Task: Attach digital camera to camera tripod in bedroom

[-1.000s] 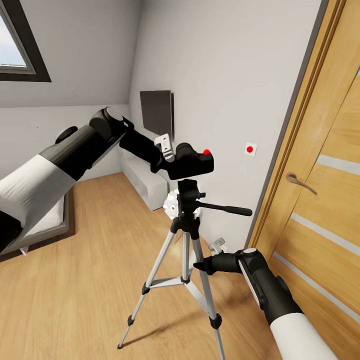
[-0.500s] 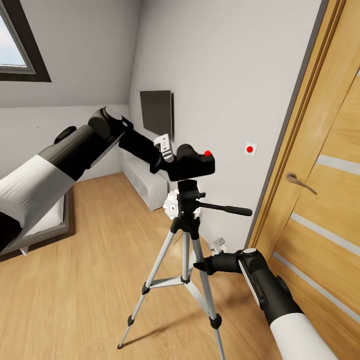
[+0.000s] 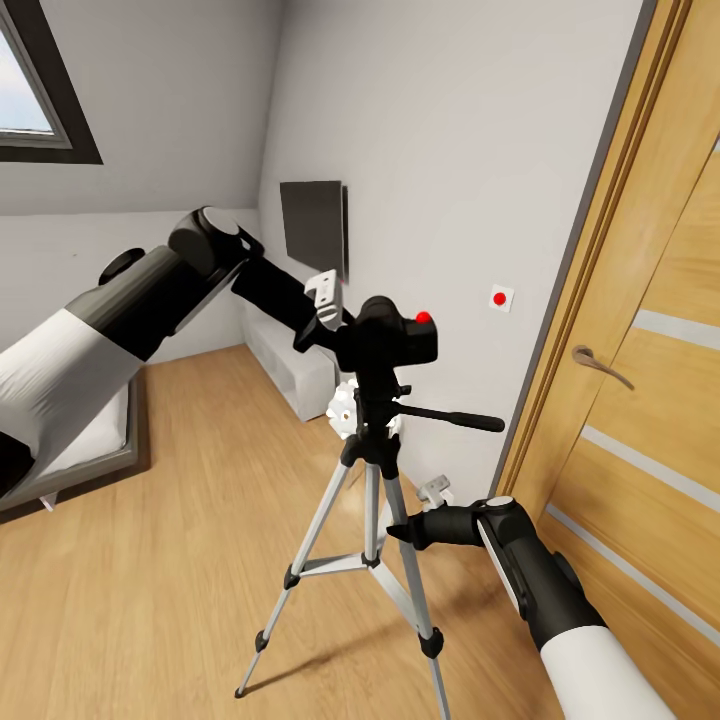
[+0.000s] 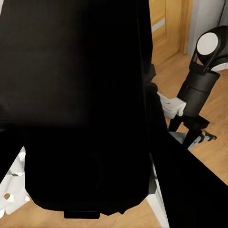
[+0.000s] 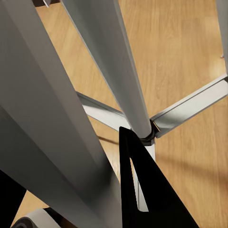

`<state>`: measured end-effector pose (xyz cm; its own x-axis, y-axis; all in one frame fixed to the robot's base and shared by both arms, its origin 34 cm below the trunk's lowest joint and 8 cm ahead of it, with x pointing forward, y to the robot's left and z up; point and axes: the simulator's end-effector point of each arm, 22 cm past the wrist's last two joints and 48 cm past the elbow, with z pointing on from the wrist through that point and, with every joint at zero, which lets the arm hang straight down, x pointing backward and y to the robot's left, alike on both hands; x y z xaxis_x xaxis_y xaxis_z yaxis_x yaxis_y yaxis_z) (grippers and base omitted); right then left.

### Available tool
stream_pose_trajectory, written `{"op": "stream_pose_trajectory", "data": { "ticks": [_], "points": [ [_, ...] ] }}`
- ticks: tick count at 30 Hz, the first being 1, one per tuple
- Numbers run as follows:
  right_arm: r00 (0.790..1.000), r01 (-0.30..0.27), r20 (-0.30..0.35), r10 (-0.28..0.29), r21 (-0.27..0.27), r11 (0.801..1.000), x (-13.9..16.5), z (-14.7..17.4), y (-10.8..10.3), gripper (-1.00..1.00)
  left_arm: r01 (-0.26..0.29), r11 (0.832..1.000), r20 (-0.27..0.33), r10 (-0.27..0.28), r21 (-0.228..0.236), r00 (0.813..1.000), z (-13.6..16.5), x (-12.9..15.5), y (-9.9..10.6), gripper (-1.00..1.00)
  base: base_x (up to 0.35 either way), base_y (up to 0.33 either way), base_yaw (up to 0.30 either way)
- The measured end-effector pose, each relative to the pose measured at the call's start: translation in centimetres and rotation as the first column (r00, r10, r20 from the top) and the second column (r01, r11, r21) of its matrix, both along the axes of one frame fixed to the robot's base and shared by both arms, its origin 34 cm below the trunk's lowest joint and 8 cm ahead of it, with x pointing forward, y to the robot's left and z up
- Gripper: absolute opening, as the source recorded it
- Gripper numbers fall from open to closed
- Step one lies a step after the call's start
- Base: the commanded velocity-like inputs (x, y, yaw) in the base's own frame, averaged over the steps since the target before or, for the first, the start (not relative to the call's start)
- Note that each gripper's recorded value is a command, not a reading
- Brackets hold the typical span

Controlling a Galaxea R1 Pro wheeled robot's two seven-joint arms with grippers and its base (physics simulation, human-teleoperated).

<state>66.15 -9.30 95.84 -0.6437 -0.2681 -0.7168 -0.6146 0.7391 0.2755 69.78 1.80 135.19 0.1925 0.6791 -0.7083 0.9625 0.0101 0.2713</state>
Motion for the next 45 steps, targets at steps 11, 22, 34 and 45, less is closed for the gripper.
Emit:
{"op": "stream_pose_trajectory", "data": {
  "ticks": [11,22,34,45],
  "points": [
    [1.0,0.0,0.0,0.0,0.0,1.0,0.0,0.0,0.0,-1.0,-0.023,1.0,0.007,0.023,0.007,1.0,0.0,0.5,1.4,-1.0,0.0,0.0,0.0],
    [1.0,0.0,0.0,0.0,0.0,1.0,0.0,0.0,0.0,-1.0,-0.044,0.999,0.011,0.044,0.006,0.999,0.1,0.9,2.0,-1.0,0.0,0.0,0.0],
    [1.0,0.0,0.0,0.0,0.0,1.0,0.0,0.0,0.0,-1.0,-0.063,0.998,-0.017,0.063,0.003,0.998,0.0,0.7,1.9,-1.0,0.0,0.0,0.0],
    [1.0,0.001,0.0,-0.001,0.001,1.0,0.0,0.0,-0.1,-1.0,-0.176,0.984,-0.004,0.176,-0.007,0.984,1.0,1.2,1.3,-1.0,0.0,0.0,0.0]
  ]
}}
